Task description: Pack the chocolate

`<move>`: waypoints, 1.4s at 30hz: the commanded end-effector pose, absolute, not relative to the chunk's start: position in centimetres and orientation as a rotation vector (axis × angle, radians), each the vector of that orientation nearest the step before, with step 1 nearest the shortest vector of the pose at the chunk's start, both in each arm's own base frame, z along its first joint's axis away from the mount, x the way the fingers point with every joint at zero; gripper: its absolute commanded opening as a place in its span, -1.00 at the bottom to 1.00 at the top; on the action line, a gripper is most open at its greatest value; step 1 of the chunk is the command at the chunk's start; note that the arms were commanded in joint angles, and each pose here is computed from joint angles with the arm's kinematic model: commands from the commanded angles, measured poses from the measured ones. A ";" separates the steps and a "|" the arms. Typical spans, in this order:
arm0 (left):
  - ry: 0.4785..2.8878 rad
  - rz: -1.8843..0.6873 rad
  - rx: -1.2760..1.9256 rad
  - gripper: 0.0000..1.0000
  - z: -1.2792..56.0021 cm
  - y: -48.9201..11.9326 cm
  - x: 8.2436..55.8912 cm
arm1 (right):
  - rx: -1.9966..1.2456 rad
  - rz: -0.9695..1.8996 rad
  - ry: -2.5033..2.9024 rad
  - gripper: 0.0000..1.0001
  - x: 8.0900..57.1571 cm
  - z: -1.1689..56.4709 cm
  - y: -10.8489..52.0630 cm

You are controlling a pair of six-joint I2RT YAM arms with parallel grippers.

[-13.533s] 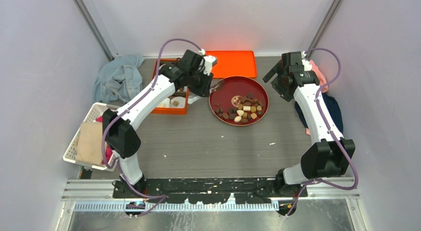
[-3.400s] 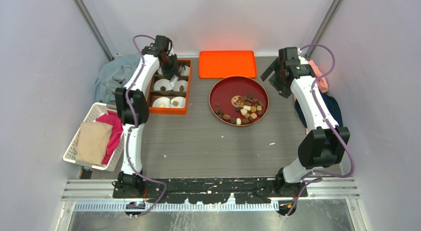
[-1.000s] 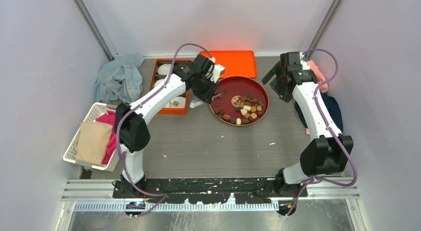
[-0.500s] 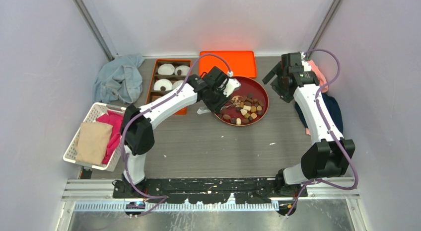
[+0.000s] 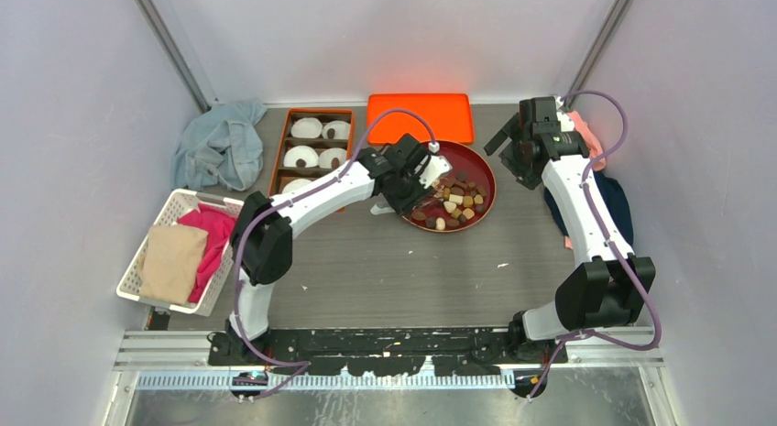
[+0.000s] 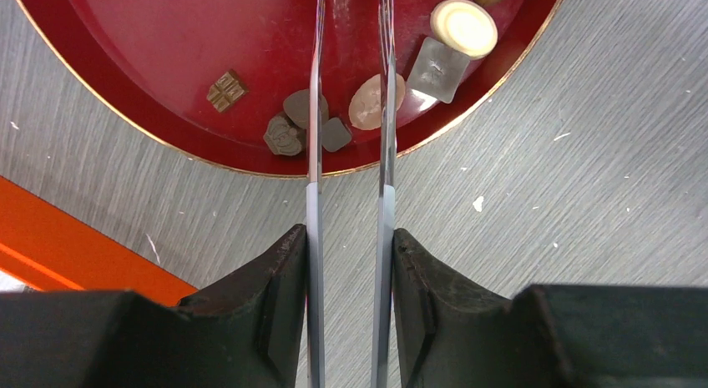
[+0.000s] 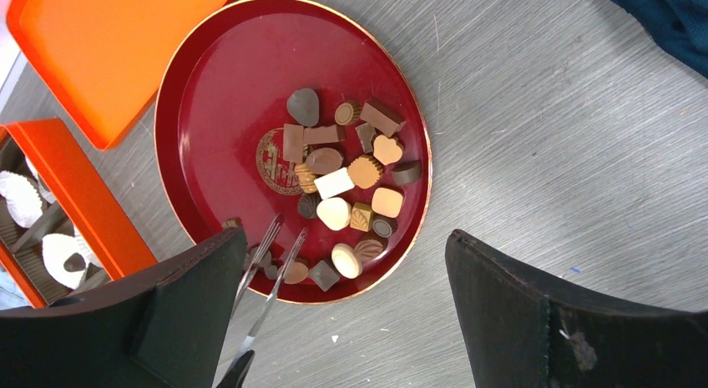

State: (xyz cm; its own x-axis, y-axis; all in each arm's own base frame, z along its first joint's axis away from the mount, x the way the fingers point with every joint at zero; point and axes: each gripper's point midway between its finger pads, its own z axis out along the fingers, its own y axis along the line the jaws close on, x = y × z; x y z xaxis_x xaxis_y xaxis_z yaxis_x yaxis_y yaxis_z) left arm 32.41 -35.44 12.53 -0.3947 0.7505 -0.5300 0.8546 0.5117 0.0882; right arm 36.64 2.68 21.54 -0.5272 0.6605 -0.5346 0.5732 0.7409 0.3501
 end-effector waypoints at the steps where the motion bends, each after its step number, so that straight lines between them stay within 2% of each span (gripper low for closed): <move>1: 2.194 -0.252 1.322 -0.21 12.4 -36.6 33.1 | 0.900 0.210 2.215 0.89 37.3 23.4 2.8; 9: 2.222 -0.170 1.321 -0.20 11.1 -36.0 33.8 | 0.901 0.210 2.219 0.89 37.0 23.1 2.8; 37: 2.228 -0.210 1.349 -0.20 10.5 -38.4 34.0 | 0.903 0.204 2.218 0.89 36.8 23.3 2.7; 42: 2.230 -0.211 1.350 -0.30 10.5 -38.4 33.9 | 0.904 0.204 2.219 0.89 36.8 23.2 2.7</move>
State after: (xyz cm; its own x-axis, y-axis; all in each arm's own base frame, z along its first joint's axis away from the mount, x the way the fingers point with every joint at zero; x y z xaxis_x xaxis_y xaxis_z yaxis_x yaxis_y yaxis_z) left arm 33.33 -37.25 8.56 -0.3981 0.7948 -0.4580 0.8597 0.4975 0.1160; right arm 36.62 2.80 21.27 -0.5317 0.6609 -0.5296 0.5714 0.7415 0.3517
